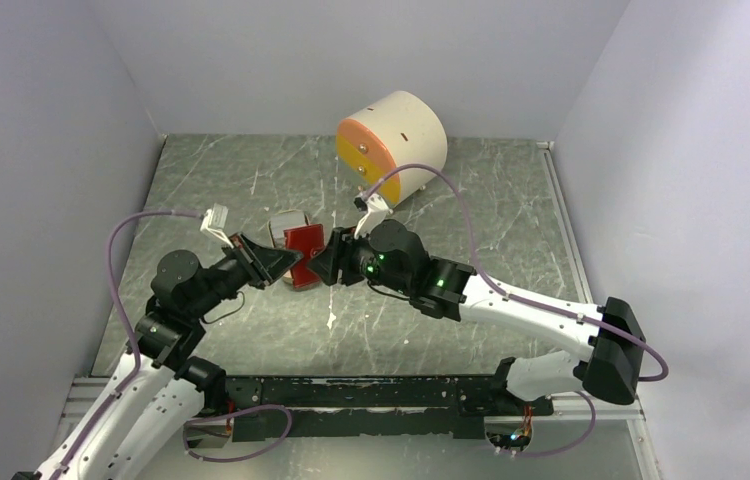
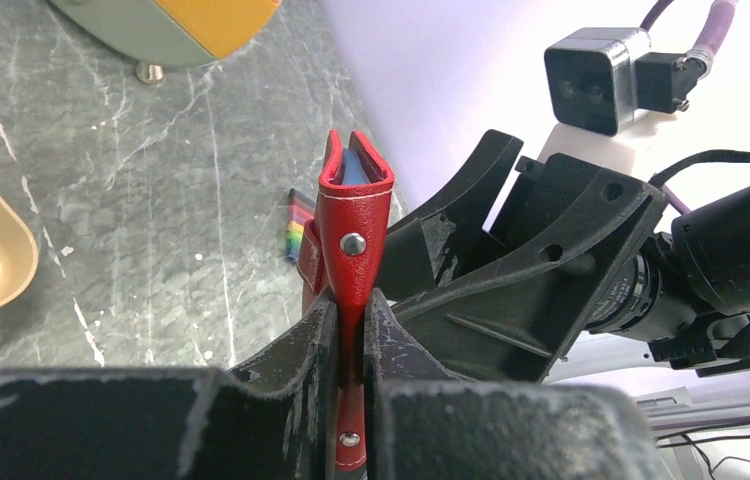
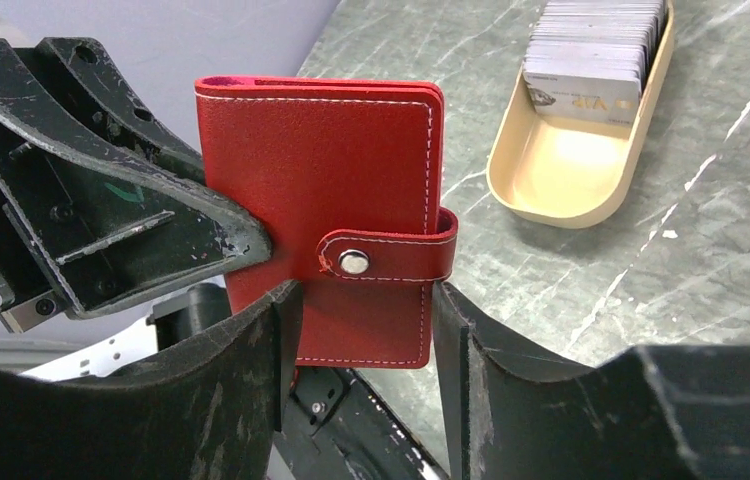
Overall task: Put the credit cards into the card holder
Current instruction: Open the card holder at the center of the board.
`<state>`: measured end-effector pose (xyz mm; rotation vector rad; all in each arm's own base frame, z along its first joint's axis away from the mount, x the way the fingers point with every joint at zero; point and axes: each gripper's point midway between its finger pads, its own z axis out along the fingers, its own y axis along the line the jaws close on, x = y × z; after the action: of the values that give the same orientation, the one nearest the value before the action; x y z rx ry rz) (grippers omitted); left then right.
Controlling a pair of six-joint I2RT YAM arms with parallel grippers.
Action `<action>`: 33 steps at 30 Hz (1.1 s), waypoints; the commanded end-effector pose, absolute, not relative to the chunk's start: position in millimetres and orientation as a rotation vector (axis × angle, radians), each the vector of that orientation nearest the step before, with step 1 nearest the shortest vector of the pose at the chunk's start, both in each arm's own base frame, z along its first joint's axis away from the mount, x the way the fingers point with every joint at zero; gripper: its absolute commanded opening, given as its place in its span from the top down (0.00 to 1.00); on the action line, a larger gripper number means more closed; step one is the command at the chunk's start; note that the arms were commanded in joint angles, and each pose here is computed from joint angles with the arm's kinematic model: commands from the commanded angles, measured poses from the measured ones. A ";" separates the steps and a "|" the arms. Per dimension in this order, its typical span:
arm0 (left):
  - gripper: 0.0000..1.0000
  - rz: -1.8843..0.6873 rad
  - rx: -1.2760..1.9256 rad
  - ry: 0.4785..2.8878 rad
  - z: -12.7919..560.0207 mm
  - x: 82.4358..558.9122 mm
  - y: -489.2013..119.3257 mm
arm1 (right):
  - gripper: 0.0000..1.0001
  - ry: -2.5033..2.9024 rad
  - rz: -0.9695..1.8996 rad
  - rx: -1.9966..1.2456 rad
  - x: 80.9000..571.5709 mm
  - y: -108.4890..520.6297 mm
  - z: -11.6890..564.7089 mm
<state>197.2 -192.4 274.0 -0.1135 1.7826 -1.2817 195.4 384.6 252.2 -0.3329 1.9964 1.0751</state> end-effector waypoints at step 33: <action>0.91 -1.395 0.014 1.783 287.3 186.9 -210.7 | 0.50 2.009 0.802 -0.225 230.7 371.5 263.1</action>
<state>205.8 -200.1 261.7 -0.0929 1.8335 -1.2853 217.7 372.0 242.9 -0.2936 2.0586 0.8280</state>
